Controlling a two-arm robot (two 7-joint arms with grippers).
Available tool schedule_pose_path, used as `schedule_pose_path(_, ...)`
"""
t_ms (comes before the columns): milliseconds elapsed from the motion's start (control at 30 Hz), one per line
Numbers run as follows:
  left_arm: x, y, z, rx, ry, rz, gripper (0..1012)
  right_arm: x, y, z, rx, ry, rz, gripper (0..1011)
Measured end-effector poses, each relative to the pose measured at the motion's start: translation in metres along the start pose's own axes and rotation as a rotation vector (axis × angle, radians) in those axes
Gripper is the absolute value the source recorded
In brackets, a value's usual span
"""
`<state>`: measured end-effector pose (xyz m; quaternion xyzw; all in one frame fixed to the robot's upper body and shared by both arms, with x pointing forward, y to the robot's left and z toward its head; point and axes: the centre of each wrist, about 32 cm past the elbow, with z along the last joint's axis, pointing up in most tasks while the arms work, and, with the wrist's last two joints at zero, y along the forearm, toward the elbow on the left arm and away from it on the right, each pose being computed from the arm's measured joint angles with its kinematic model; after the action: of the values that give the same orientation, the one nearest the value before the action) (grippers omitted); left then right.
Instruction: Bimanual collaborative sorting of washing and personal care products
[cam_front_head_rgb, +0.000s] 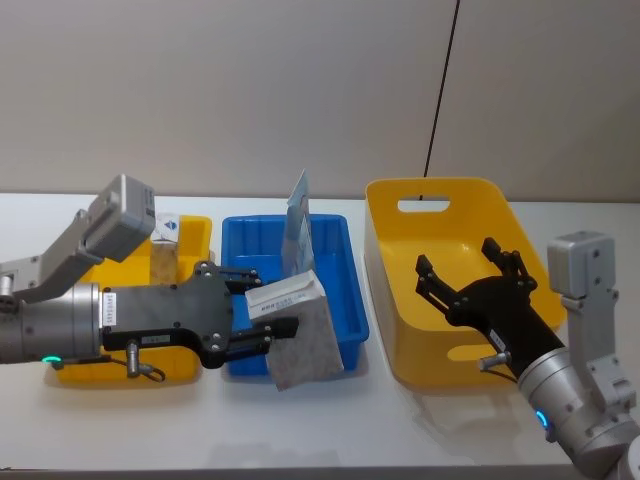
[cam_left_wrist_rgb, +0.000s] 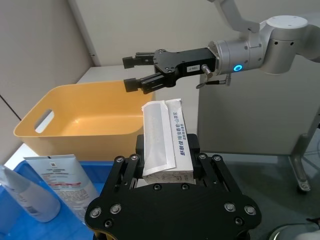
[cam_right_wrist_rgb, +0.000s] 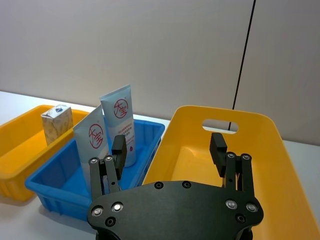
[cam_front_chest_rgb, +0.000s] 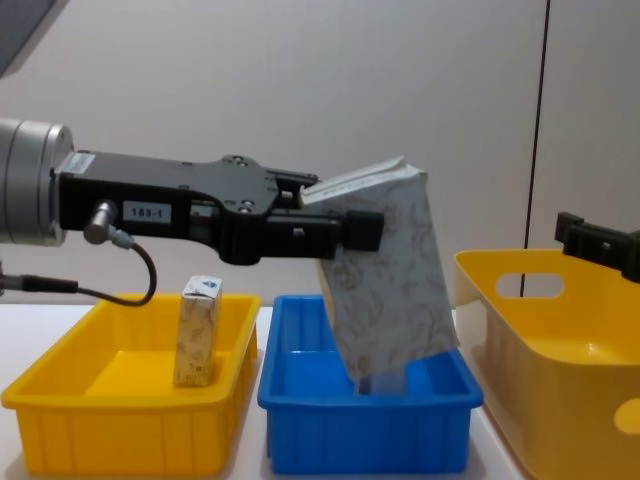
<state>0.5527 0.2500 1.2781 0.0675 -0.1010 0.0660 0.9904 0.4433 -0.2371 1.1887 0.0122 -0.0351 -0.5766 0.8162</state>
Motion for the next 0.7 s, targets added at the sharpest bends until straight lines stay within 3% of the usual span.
schedule_pose_path(700,-0.0001,-0.0025,-0.0039,-0.002,0.019,0.000,429,0.0000,0.0000,0.0000,0.000,0.000,0.000,1002)
